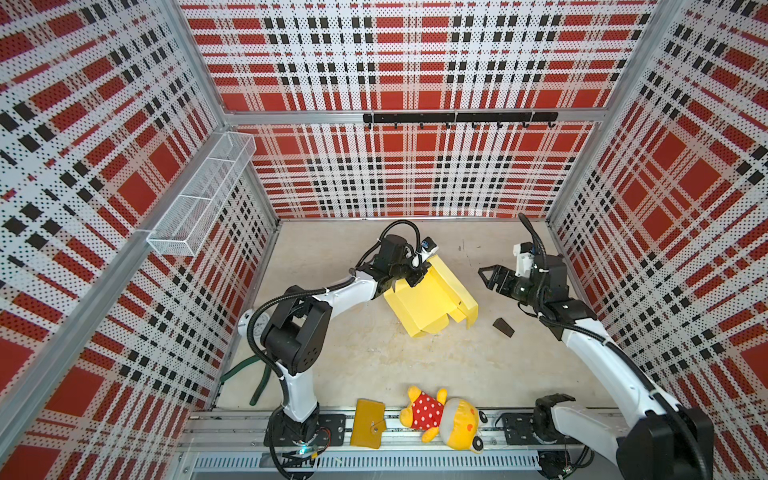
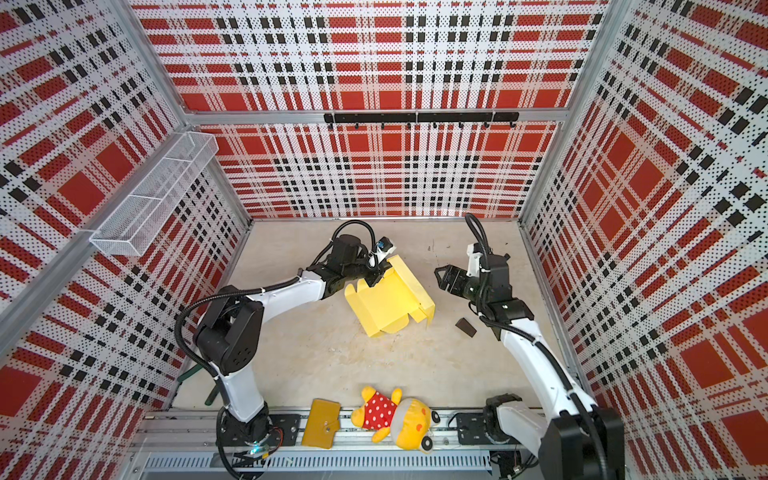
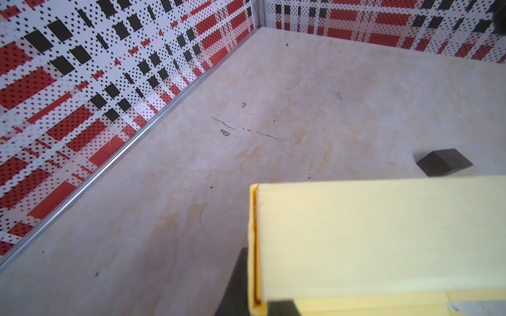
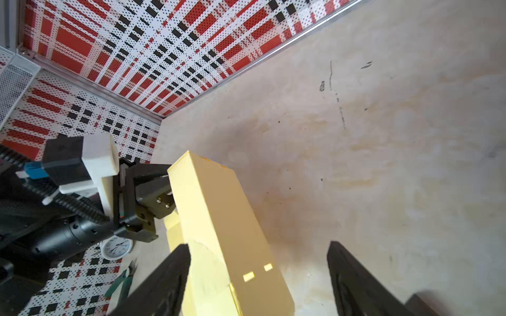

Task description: Fold the paper box

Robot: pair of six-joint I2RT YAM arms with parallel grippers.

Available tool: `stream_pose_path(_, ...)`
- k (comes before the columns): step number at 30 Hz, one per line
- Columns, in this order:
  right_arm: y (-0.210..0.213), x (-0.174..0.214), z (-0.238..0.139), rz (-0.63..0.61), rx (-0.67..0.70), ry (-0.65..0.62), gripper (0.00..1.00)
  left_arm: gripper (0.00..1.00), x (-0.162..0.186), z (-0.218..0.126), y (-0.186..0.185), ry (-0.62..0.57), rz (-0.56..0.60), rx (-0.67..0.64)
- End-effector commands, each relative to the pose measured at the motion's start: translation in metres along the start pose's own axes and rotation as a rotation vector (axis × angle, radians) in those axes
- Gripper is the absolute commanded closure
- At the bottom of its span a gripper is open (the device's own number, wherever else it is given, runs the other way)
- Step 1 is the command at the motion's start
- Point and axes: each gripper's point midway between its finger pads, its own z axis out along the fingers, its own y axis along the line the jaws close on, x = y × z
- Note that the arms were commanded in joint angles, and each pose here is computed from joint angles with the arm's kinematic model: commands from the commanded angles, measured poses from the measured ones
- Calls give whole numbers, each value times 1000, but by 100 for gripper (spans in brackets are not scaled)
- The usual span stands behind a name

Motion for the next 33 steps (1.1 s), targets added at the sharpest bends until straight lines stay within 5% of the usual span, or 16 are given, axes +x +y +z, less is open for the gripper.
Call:
stream_pose_path(1,-15,-4,-16,-55,88,-7,17,88,-7,-20,5,64,90,13)
stream_pose_path(19,-42,-5,-58,-217,248,-60,0,89,-9,-62,-14,272,518,228)
stream_pose_path(33,-61,15,-94,-297,334,-118,0,96,52,-57,-16,604,1124,361)
